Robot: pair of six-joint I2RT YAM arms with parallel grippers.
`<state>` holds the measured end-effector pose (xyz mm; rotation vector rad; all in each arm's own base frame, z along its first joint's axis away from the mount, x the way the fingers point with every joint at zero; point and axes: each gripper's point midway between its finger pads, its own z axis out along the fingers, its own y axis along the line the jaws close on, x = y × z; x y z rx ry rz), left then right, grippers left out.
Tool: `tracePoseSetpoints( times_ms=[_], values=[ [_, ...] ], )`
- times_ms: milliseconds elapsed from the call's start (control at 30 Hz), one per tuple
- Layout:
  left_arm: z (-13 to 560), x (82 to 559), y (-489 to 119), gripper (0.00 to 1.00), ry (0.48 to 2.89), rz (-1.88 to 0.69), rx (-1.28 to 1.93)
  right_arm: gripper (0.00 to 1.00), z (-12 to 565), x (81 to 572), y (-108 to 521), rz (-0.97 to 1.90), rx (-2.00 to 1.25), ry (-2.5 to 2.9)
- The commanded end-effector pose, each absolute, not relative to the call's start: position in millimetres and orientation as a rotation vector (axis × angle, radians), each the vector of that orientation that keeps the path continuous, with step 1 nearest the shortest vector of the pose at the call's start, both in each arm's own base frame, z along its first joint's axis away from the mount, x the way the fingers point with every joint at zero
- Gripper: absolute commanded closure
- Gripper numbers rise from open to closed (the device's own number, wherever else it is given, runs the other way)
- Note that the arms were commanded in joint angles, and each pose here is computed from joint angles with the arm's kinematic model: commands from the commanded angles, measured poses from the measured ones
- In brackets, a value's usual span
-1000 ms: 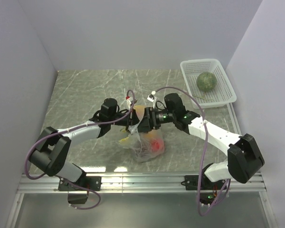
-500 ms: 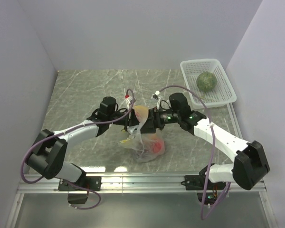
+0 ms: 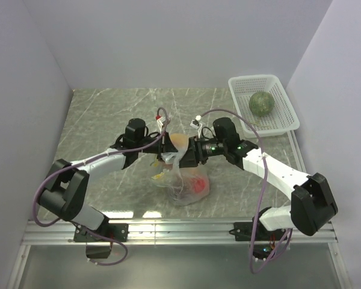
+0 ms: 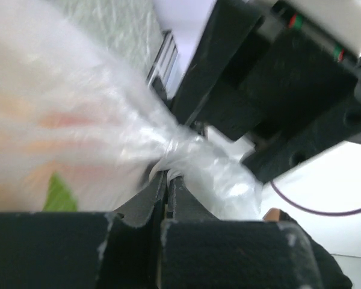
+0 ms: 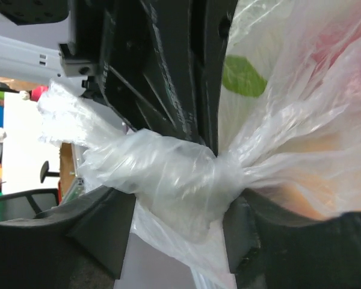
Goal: Place the fake fruits into the plastic bag and tie a complex knot
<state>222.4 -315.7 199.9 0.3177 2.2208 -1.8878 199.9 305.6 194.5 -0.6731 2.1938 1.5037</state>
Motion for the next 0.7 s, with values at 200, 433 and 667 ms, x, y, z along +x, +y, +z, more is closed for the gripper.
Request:
tracePoseSetpoints(
  times_ms=[200,433,667],
  values=[
    [176.0,197.8,-277.2,1.00,2.364,-1.694,0.486,0.70,236.9,197.9,304.4,1.606,-0.700,2.014],
    [187.1,186.8,-306.4,1.00,2.344,-1.814,0.473,0.76,240.7,194.2,315.0,1.673,-0.679,1.991],
    [227.4,222.1,-328.4,1.00,2.118,-1.965,0.306,0.99,222.2,171.7,305.0,1.596,-0.796,2.021]
  ],
)
